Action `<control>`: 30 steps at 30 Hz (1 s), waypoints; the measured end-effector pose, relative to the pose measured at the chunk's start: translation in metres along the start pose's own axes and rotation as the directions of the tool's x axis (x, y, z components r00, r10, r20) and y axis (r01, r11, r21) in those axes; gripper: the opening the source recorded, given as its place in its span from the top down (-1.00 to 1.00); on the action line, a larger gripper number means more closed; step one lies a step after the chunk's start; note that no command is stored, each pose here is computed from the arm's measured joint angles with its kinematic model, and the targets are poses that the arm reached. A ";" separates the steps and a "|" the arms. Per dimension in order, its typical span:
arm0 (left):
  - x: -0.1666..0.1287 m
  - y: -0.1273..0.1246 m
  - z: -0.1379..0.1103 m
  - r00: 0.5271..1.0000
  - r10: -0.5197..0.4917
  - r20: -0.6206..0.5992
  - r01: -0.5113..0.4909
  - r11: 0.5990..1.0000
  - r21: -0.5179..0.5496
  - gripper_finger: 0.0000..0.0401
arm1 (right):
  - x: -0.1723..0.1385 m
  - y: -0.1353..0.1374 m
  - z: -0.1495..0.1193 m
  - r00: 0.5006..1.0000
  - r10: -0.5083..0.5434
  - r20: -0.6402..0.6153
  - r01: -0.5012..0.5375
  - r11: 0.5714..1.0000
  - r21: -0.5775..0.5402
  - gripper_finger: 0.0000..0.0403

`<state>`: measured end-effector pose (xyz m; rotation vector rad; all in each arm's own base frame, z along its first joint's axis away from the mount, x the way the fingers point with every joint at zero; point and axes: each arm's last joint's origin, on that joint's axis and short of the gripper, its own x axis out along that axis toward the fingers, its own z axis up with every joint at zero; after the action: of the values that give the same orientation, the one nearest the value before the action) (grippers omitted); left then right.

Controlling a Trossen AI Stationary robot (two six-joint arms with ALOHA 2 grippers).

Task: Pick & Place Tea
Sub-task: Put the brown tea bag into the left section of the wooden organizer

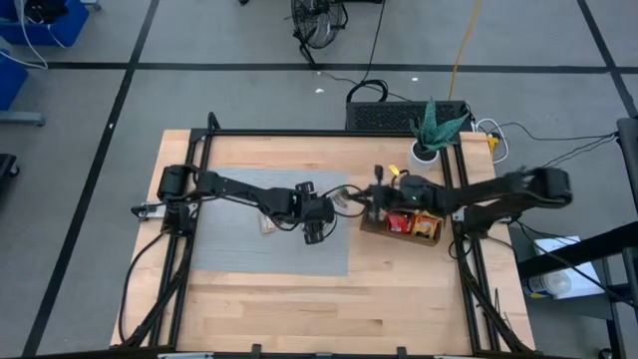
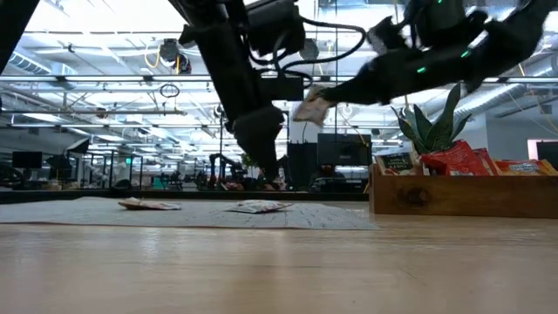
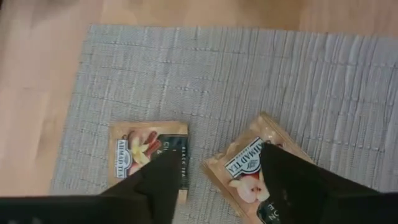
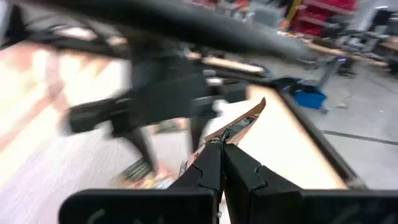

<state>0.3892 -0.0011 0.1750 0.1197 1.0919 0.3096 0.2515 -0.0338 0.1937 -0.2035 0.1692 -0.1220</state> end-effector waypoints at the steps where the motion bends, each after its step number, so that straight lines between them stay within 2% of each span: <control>1: 0.002 0.001 -0.002 1.000 0.000 -0.001 0.000 1.000 0.001 -0.14 | -0.006 0.004 0.003 0.999 0.019 -0.027 -0.020 1.000 -0.018 1.00; 4: 0.010 0.000 -0.010 1.000 -0.003 0.015 0.003 1.000 0.021 -0.24 | -0.028 0.016 0.013 0.994 0.021 -0.112 -0.028 0.998 -0.062 1.00; 7: 0.009 -0.001 -0.015 0.996 -0.020 0.084 0.017 0.999 0.037 -0.29 | -0.051 0.025 0.017 0.979 -0.006 -0.205 -0.016 0.994 -0.105 1.00; 12: -0.006 0.000 -0.017 0.949 -0.157 0.273 0.145 0.987 0.064 -0.28 | -0.075 0.032 0.016 0.954 0.018 -0.299 -0.057 0.991 -0.124 1.00; 18: -0.042 0.011 -0.016 0.808 -0.290 0.514 0.266 0.956 0.121 -0.22 | -0.077 0.036 0.002 0.896 0.083 -0.435 -0.139 0.986 -0.097 1.00; 21: -0.055 0.015 -0.021 0.768 -0.314 0.558 0.294 0.947 0.129 -0.22 | -0.080 0.036 -0.006 0.857 0.077 -0.509 -0.141 0.986 -0.089 1.00; 22: -0.060 0.017 -0.022 0.756 -0.314 0.574 0.297 0.946 0.126 -0.22 | -0.079 0.035 -0.006 0.860 0.062 -0.506 -0.126 0.988 -0.093 1.00; 25: -0.066 0.018 -0.024 0.743 -0.313 0.592 0.311 0.944 0.108 -0.22 | -0.076 0.035 -0.006 0.865 0.048 -0.500 -0.114 0.988 -0.101 1.00; 28: -0.065 0.019 -0.031 0.763 -0.316 0.564 0.320 0.943 0.096 -0.23 | -0.073 0.036 -0.008 0.858 0.050 -0.511 -0.125 0.986 -0.113 1.00; 30: -0.067 0.019 -0.029 0.746 -0.312 0.589 0.319 0.943 0.095 -0.24 | -0.070 0.038 -0.013 0.839 0.052 -0.542 -0.138 0.983 -0.119 1.00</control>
<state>0.3316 -0.0048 0.2239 0.0139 0.4589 -0.0403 0.1841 0.0100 0.1837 -0.3119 0.7551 -0.0630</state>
